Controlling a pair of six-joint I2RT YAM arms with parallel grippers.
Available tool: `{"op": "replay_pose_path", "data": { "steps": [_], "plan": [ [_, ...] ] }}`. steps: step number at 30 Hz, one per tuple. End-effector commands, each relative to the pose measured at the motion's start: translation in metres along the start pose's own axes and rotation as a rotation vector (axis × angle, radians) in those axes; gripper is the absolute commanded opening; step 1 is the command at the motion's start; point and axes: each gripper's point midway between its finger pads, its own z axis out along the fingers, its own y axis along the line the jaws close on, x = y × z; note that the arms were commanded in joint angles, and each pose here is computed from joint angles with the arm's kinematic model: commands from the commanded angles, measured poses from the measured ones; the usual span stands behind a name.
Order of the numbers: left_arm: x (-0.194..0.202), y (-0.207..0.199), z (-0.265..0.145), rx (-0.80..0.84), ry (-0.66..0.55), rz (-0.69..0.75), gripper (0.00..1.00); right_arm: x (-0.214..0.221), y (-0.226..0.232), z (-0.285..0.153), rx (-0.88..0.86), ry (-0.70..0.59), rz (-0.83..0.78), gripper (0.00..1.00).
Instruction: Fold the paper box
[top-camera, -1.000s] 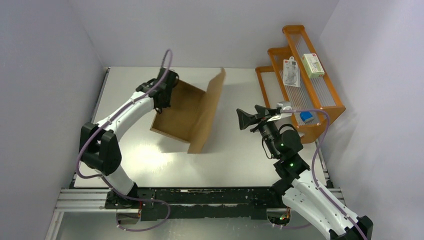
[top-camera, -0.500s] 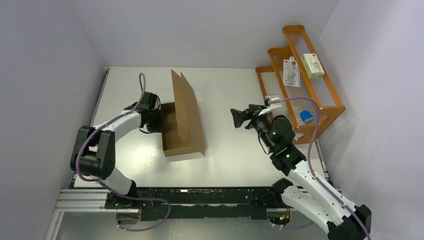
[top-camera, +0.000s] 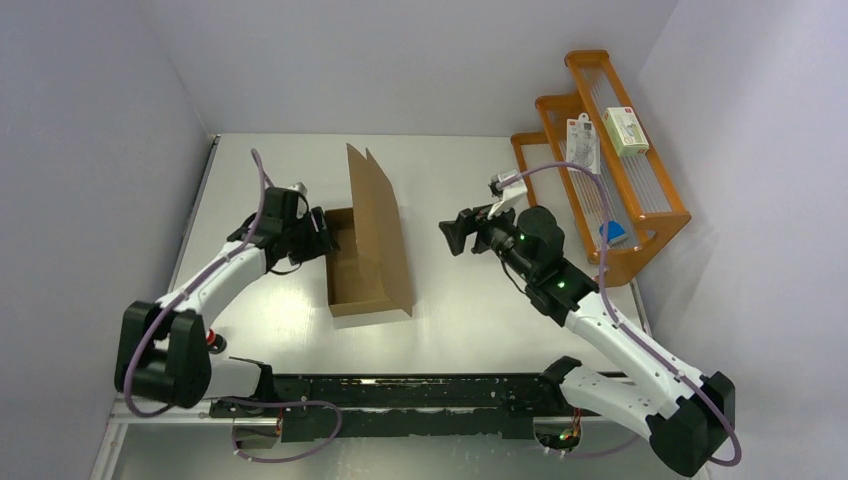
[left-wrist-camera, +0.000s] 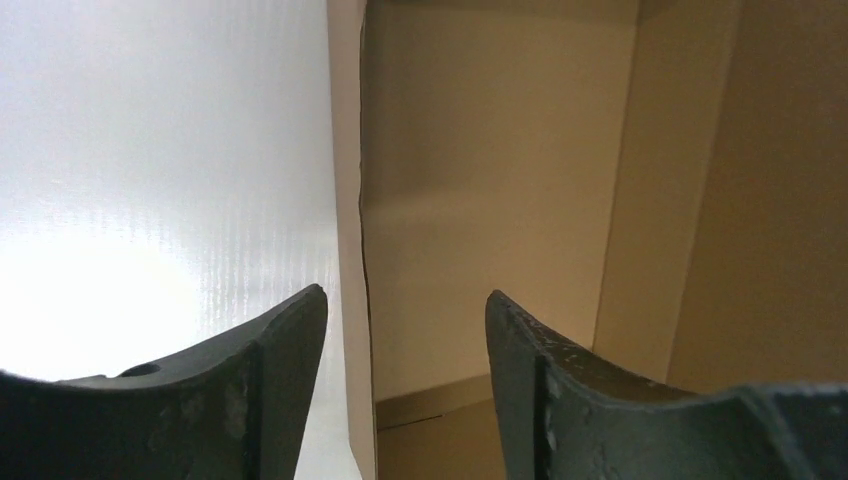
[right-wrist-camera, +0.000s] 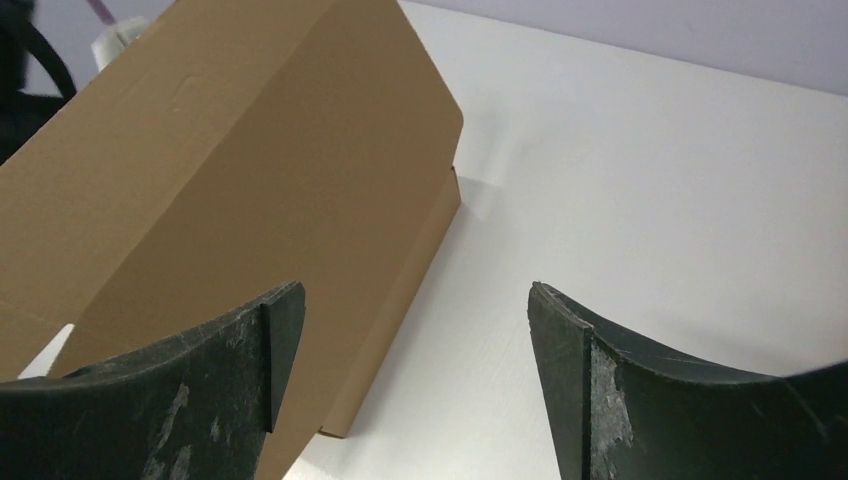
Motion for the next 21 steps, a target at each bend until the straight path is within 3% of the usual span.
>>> {"op": "replay_pose_path", "data": {
  "steps": [1, 7, 14, 21],
  "plan": [
    [-0.048, -0.006, -0.044, -0.019, -0.19, 0.048, 0.69, -0.002, 0.008, 0.002, 0.022, 0.068, -0.066, 0.86],
    [-0.084, 0.004, -0.1, -0.116, -0.338, 0.169, 0.84, -0.026, 0.048, 0.009, 0.001, 0.099, -0.102, 0.87],
    [-0.104, 0.026, -0.135, -0.248, -0.485, 0.241, 0.9, -0.048, 0.11, 0.029, -0.012, 0.148, -0.145, 0.87],
    [-0.098, 0.034, -0.143, -0.259, -0.509, 0.238, 0.93, -0.047, 0.161, 0.062, 0.068, 0.206, -0.263, 0.88]
  ]
}}
